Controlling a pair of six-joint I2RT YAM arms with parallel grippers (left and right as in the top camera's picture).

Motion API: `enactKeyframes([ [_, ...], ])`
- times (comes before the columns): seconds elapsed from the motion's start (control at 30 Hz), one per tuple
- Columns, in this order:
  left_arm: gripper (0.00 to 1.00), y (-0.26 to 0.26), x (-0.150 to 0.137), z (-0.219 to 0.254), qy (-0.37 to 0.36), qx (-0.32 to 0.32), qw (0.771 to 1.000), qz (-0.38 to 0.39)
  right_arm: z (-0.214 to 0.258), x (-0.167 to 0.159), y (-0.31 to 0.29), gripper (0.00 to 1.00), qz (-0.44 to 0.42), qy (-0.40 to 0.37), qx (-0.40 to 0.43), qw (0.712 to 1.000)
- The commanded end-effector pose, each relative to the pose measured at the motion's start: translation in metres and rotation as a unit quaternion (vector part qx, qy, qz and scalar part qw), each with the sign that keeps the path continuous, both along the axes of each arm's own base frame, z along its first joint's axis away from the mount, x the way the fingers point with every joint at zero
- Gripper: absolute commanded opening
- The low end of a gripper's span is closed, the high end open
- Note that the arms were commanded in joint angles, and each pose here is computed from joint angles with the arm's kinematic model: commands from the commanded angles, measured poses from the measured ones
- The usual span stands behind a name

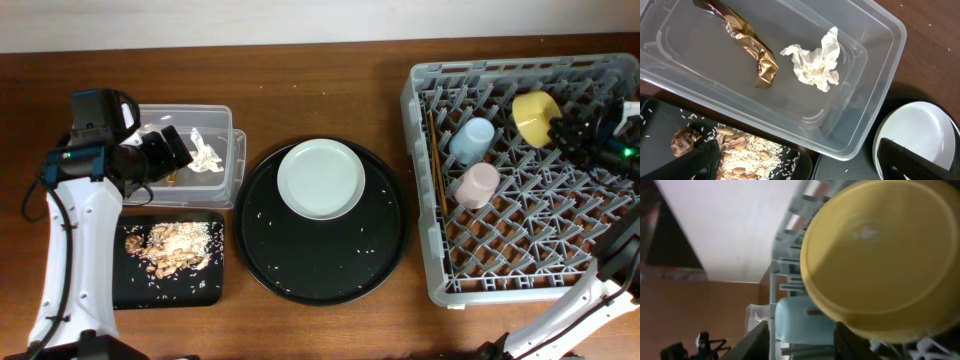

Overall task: Sort waste into correct bins and load items into the dishwasher rack
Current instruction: 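Lower the yellow bowl into the rack and open the right gripper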

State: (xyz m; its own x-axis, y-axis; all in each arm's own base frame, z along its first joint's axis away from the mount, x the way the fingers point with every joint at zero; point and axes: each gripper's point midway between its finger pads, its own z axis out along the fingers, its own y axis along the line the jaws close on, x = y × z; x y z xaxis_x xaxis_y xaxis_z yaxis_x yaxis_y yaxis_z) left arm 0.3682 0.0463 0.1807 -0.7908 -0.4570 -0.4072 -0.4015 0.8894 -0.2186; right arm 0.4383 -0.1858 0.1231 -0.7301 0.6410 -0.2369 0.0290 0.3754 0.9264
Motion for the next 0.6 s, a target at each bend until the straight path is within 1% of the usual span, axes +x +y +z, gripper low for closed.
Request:
enactKeyframes([
  [0.0, 1.0, 0.002, -0.001, 0.004, -0.005, 0.006, 1.0, -0.001, 0.015, -0.002, -0.002, 0.43, -0.008, 0.01, -0.039, 0.999],
  [0.1, 0.99, 0.002, -0.001, 0.004, -0.005, 0.006, 1.0, -0.001, 0.035, -0.005, -0.002, 0.43, -0.012, 0.014, -0.084, 0.996],
  [0.17, 1.0, 0.002, -0.001, 0.004, -0.005, 0.006, 1.0, -0.001, 0.052, -0.01, 0.0, 0.43, -0.023, 0.038, -0.154, 0.987],
  [0.2, 0.99, 0.002, -0.001, 0.004, -0.006, 0.006, 1.0, -0.001, 0.057, -0.011, 0.001, 0.43, -0.027, 0.046, -0.172, 0.984],
  [0.23, 0.99, 0.002, -0.001, 0.004, -0.005, 0.006, 1.0, -0.001, 0.076, -0.015, 0.013, 0.43, -0.032, 0.059, -0.224, 0.972],
  [0.33, 1.0, 0.002, -0.001, 0.004, -0.005, 0.006, 1.0, -0.001, 0.103, -0.017, 0.042, 0.43, -0.019, 0.057, -0.291, 0.955],
  [0.43, 0.99, 0.002, -0.001, 0.004, -0.006, 0.006, 1.0, -0.001, 0.132, -0.023, 0.107, 0.44, 0.025, 0.046, -0.379, 0.924],
  [0.53, 0.99, 0.002, -0.001, 0.004, -0.005, 0.006, 1.0, -0.001, 0.134, -0.035, 0.164, 0.44, 0.068, 0.064, -0.433, 0.897],
  [0.57, 1.0, 0.002, -0.001, 0.004, -0.005, 0.006, 1.0, -0.001, 0.128, -0.041, 0.197, 0.45, 0.103, 0.071, -0.46, 0.879],
])
